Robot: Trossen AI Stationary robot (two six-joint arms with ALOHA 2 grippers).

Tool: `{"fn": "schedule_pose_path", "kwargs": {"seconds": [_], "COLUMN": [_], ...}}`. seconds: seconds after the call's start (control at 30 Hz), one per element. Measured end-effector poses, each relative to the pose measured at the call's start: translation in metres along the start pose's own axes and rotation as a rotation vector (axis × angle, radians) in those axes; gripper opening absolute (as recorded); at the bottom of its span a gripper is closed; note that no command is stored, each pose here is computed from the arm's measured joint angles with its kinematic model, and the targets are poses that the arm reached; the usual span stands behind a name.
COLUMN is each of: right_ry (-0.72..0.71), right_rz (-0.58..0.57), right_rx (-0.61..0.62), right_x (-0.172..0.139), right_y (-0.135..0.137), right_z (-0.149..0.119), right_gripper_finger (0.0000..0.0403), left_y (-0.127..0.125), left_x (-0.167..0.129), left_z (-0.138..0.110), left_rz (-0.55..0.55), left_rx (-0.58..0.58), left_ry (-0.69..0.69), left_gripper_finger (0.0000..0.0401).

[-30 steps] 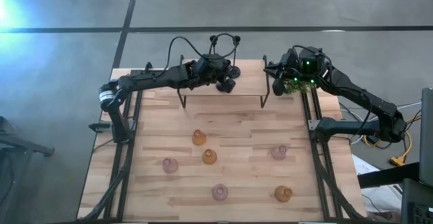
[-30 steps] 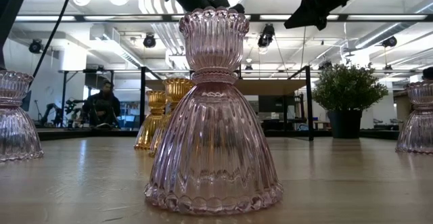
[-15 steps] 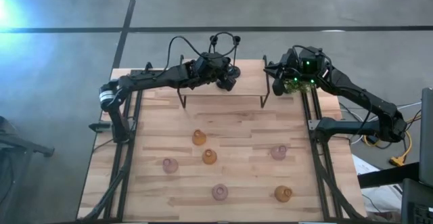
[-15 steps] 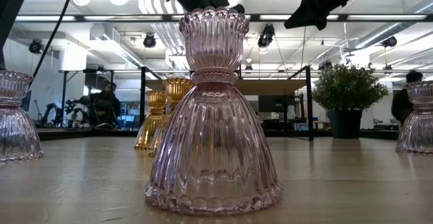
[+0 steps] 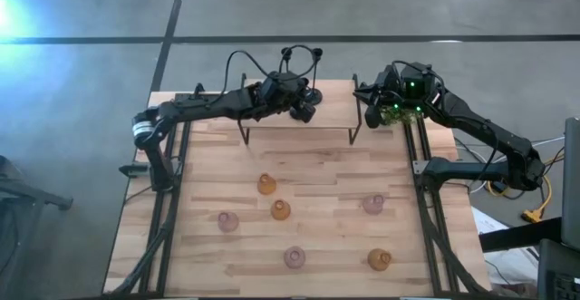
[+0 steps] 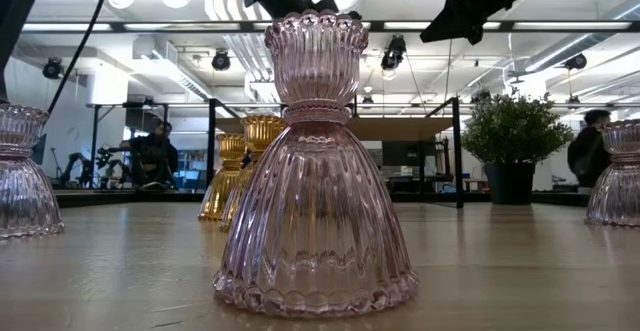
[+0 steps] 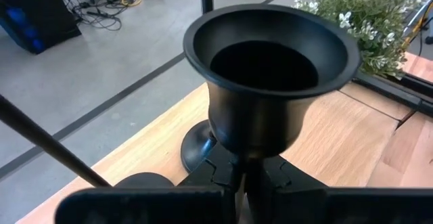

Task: Pick & Place candle stick holders
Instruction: Put the black candle holder on the shelf

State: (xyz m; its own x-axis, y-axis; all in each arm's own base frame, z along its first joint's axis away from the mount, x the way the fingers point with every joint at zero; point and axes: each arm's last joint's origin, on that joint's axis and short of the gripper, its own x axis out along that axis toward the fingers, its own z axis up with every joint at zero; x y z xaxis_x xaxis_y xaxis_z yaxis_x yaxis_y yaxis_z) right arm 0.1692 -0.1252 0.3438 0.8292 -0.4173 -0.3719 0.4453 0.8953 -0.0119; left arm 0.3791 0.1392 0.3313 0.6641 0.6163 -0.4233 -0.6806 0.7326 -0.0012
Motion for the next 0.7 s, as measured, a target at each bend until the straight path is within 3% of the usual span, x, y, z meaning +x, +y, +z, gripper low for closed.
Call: {"fn": "schedule_pose_path", "kwargs": {"seconds": [0.23,0.47,0.7], "right_ry": [0.0,0.0,0.0], "right_rz": [0.0,0.0,0.0], "right_rx": [0.0,0.0,0.0], "right_x": [0.0,0.0,0.0], "right_y": [0.0,0.0001,0.0], "right_z": [0.0,0.0,0.0], "right_gripper_finger": [0.0047,0.0047,0.0047], "left_y": [-0.0002,-0.0003,0.0001], "left_x": [0.002,0.0047,0.0038], "left_z": [-0.0033,-0.0085,-0.0075], "left_rz": [-0.003,-0.002,0.005], "left_rx": [-0.009,0.003,0.001], "left_ry": [-0.017,0.014,0.007], "left_gripper_finger": [0.0014,0.0073,0.0094]}}
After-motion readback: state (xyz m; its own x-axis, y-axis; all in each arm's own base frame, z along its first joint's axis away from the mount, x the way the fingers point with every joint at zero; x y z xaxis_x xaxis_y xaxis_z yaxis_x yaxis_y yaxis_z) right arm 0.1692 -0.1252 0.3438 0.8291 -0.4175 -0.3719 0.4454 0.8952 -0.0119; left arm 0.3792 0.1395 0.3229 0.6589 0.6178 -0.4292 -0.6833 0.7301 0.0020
